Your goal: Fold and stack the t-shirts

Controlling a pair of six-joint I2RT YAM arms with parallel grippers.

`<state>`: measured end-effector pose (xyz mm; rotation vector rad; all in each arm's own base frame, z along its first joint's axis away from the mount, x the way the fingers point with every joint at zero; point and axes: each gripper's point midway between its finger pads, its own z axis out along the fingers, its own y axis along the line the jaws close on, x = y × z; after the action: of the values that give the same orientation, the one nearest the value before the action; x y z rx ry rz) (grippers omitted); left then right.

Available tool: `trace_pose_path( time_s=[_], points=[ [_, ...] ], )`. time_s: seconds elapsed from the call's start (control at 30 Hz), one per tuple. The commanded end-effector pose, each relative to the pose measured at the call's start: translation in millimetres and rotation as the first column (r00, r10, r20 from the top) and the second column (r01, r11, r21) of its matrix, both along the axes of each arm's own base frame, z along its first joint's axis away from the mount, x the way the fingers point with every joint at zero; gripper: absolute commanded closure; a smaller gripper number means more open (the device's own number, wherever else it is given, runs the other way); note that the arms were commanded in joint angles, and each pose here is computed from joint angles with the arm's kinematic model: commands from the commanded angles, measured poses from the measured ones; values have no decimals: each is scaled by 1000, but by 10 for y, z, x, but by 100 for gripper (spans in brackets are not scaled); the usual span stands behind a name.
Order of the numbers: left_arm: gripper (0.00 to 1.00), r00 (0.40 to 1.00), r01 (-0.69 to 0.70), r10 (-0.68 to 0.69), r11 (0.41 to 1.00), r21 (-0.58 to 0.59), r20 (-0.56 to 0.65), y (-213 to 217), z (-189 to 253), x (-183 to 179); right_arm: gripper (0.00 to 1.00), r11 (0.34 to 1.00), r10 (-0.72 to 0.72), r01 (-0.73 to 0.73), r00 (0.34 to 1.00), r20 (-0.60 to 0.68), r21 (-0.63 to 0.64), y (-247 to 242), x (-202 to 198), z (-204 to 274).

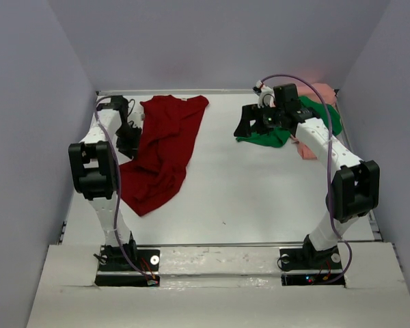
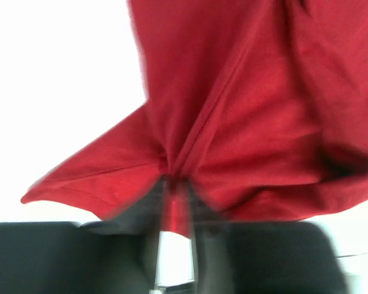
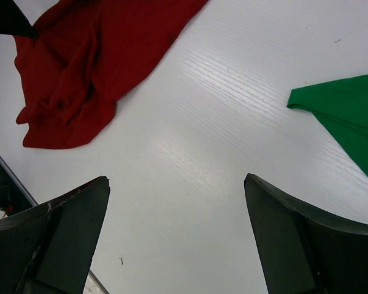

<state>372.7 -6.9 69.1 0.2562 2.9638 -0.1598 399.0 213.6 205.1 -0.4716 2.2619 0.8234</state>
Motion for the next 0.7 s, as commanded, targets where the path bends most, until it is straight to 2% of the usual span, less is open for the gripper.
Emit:
trace_pose_path(
  time_s=[0.0, 0.03, 0.07, 0.1, 0.13, 0.23, 0.3, 0.4, 0.5, 0.57, 0.6, 0.63, 0.67],
  points=[
    [43, 995, -9, 2, 998, 67, 104, 280, 396, 35, 3, 997, 47, -46, 999, -25, 58, 78, -79, 24],
    [29, 993, -28, 21, 998, 64, 115, 367, 409, 49, 1, 994, 76, -73, 996, -38, 82, 122, -115, 13],
    [19, 993, -34, 27, 997, 62, 118, 399, 411, 51, 0, 991, 93, -88, 994, -51, 98, 151, -138, -11],
    [3, 992, -43, 35, 997, 61, 122, 432, 415, 59, 0, 988, 113, -103, 990, -82, 115, 188, -153, -95],
    [1, 991, -47, 41, 998, 40, 124, 446, 420, 59, 0, 975, 166, -143, 978, -128, 169, 275, -213, -148],
    [1, 991, -31, 30, 1000, 1, 128, 395, 451, 54, 0, 957, 224, -180, 957, -186, 227, 362, -261, -259],
    [1, 990, 23, -11, 996, -82, 143, 237, 529, 33, 0, 939, 286, -225, 932, -225, 261, 498, -356, -365],
    [1, 982, 102, -69, 976, -191, 174, 19, 663, -13, 3, 898, 395, -325, 891, -222, 296, 781, -547, -387],
    [1, 967, 139, -85, 966, -218, 240, -54, 773, 42, 5, 867, 474, -419, 861, -186, 269, 1111, -696, -422],
    [1, 952, 137, -68, 967, -217, 299, -71, 866, 76, 29, 859, 492, -449, 858, -150, 247, 1278, -644, -417],
    [1, 939, 135, -54, 966, -221, 339, -90, 920, 149, 91, 863, 485, -444, 861, -149, 242, 1344, -603, -423],
    [1, 927, 138, -46, 964, -225, 372, -103, 1006, 172, 100, 861, 487, -444, 860, -153, 248, 1421, -573, -432],
    [1, 923, 134, -36, 963, -234, 382, -119, 1015, 178, 100, 866, 477, -431, 864, -159, 254, 1508, -424, -487]
  ],
)
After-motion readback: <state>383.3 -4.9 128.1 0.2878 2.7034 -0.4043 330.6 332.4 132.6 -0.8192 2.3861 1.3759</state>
